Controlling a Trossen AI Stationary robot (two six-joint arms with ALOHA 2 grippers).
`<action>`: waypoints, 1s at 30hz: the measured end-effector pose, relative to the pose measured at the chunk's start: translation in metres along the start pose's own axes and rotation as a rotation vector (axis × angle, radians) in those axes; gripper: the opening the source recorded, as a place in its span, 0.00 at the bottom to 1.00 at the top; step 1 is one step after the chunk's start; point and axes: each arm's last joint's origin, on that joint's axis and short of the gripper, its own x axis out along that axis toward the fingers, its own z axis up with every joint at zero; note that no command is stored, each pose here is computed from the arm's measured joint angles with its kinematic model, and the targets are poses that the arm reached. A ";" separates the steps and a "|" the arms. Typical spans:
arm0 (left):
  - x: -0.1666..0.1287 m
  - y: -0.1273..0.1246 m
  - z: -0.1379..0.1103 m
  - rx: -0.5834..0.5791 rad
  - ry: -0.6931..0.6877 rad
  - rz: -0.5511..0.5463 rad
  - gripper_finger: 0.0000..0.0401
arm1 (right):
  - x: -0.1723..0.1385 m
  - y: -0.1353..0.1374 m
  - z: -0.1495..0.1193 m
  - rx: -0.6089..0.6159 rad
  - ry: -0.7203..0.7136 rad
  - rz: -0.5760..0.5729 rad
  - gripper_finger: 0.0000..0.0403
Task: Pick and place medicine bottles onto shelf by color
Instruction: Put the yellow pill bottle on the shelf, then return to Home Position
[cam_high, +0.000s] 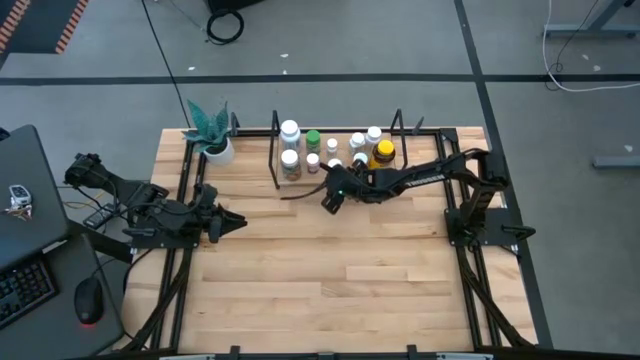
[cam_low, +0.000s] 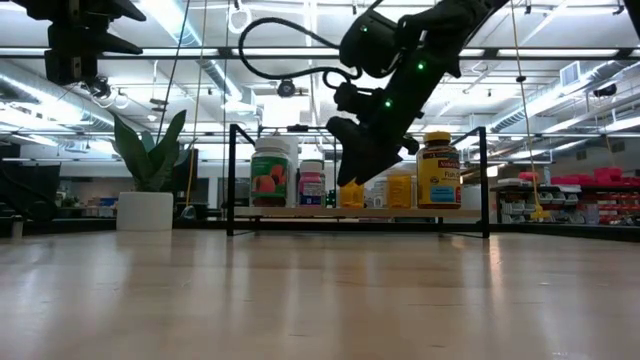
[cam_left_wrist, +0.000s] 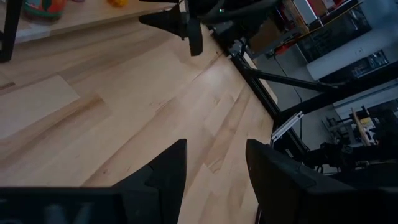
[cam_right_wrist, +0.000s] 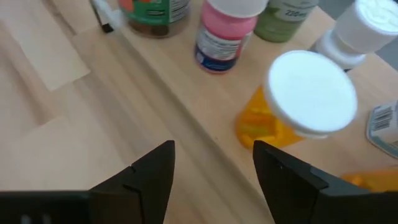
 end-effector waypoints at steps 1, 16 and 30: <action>0.000 0.000 0.000 0.000 0.000 0.000 0.43 | 0.001 -0.002 0.001 0.004 0.000 -0.005 0.56; 0.000 0.000 0.000 -0.002 -0.002 -0.001 0.43 | 0.014 -0.028 0.014 0.112 -0.032 -0.052 0.55; -0.003 -0.001 0.003 -0.013 -0.041 -0.015 0.43 | -0.029 -0.022 0.014 0.126 0.038 0.076 0.53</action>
